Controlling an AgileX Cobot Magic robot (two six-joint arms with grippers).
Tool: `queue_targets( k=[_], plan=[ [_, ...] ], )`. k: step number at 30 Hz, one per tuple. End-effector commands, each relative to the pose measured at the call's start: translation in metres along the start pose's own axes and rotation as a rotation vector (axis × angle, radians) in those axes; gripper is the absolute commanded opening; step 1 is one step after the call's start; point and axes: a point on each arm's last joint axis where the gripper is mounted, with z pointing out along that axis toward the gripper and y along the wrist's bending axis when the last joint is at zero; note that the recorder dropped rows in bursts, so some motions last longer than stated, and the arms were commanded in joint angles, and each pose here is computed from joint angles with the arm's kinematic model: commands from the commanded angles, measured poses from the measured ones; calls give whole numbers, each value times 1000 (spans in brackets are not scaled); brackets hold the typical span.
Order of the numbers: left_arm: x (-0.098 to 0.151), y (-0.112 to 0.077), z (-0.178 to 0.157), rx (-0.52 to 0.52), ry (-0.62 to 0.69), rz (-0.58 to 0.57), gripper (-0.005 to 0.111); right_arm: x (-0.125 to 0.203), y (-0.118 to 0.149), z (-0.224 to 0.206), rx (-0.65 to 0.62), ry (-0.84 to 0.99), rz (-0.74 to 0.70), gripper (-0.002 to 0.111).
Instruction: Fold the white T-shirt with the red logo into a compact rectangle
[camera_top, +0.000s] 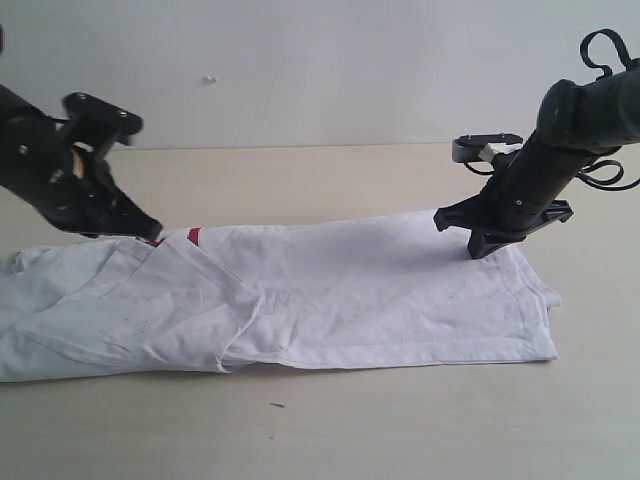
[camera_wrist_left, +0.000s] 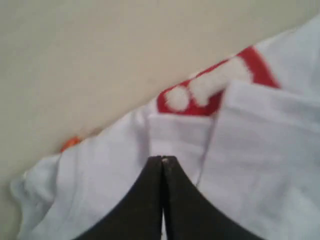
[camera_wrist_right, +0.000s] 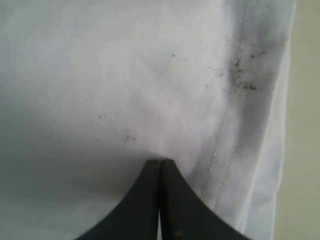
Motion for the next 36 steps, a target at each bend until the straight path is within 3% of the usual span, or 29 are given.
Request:
queue_targets(
  k=[1, 4, 10, 13, 16, 18, 24, 29, 36],
  plan=[
    [25, 43, -4, 25, 196, -161, 0, 6, -1, 7, -3, 50, -1, 0],
    [42, 75, -3, 94, 241, -300, 0, 7, -1, 7, -6, 52, 2, 0],
    [65, 130, -2, 190, 168, -531, 2, 6, -1, 7, -11, 42, 10, 0],
    [75, 147, 3, 194, 146, -590, 19, 6, -1, 7, -11, 42, 8, 0],
    [88, 161, 13, 190, 157, -666, 54, 6, -1, 7, -11, 42, 5, 0],
    [97, 165, 23, 212, 178, -737, 66, 6, -1, 7, -11, 42, 3, 0],
    [108, 163, 50, 300, 210, -862, 50, 6, -1, 7, -11, 42, 3, 0],
    [108, 156, 61, 392, 205, -883, 49, 5, -1, 7, -9, 36, 3, 0],
    [110, 154, 64, 405, 219, -885, 47, 5, -1, 7, -10, 38, 3, 0]
  ],
)
